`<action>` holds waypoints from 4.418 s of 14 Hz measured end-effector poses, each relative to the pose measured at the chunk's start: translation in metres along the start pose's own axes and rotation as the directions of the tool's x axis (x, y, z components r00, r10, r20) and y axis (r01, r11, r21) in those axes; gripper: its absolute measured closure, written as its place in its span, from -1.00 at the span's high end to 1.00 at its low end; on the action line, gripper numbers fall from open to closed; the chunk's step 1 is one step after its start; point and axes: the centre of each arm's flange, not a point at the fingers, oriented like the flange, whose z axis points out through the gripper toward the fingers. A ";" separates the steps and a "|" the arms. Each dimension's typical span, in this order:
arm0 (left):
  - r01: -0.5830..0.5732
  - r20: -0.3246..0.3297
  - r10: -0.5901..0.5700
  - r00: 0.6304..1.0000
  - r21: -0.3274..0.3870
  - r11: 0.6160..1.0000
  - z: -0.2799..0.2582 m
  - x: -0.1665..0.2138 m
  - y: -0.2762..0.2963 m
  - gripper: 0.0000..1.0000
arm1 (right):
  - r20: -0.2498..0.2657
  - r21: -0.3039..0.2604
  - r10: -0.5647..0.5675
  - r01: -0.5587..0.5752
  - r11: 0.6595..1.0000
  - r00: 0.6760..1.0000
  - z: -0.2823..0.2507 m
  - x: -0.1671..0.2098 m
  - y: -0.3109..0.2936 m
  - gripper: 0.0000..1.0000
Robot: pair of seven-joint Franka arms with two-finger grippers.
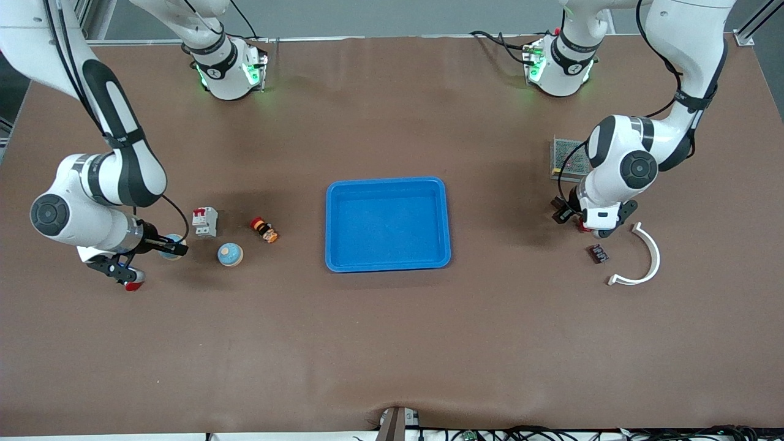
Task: Place electrolytic capacitor and blue bell in tray
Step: 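Grasp the blue bell with the right gripper while the left gripper grasps the capacitor, then carry the bell and the capacitor over the blue tray with both grippers, then lower the bell and the capacitor into the tray and open both grippers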
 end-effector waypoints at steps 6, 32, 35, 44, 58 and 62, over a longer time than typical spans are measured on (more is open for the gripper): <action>0.017 0.014 -0.017 1.000 0.005 1.000 0.014 0.005 -0.006 0.09 | -0.020 -0.011 0.231 -0.232 0.973 0.973 -0.017 -0.044 -0.098 0.32; 0.069 0.001 -0.070 0.998 -0.096 0.993 -0.052 -0.106 0.111 -0.36 | 0.019 0.121 0.722 -0.718 0.685 0.692 0.074 -0.185 -0.385 0.32; 0.090 0.007 -0.089 0.996 -0.103 0.991 -0.061 -0.137 0.129 -0.36 | 0.015 0.124 0.721 -0.717 0.686 0.692 0.086 -0.182 -0.385 0.32; 0.180 0.036 -0.177 0.984 -0.115 0.977 -0.062 -0.217 0.176 -0.36 | 0.011 0.129 0.723 -0.718 0.684 0.691 0.094 -0.179 -0.384 0.32; 0.264 0.052 -0.260 0.964 -0.114 0.958 -0.012 -0.257 0.260 -0.36 | -0.034 0.030 0.569 -0.569 0.822 0.821 0.055 -0.166 -0.392 1.00; 0.245 0.044 -0.242 0.969 -0.098 0.964 0.008 -0.256 0.266 -0.36 | -0.048 -0.030 0.344 -0.346 0.938 0.938 0.054 -0.146 -0.371 1.00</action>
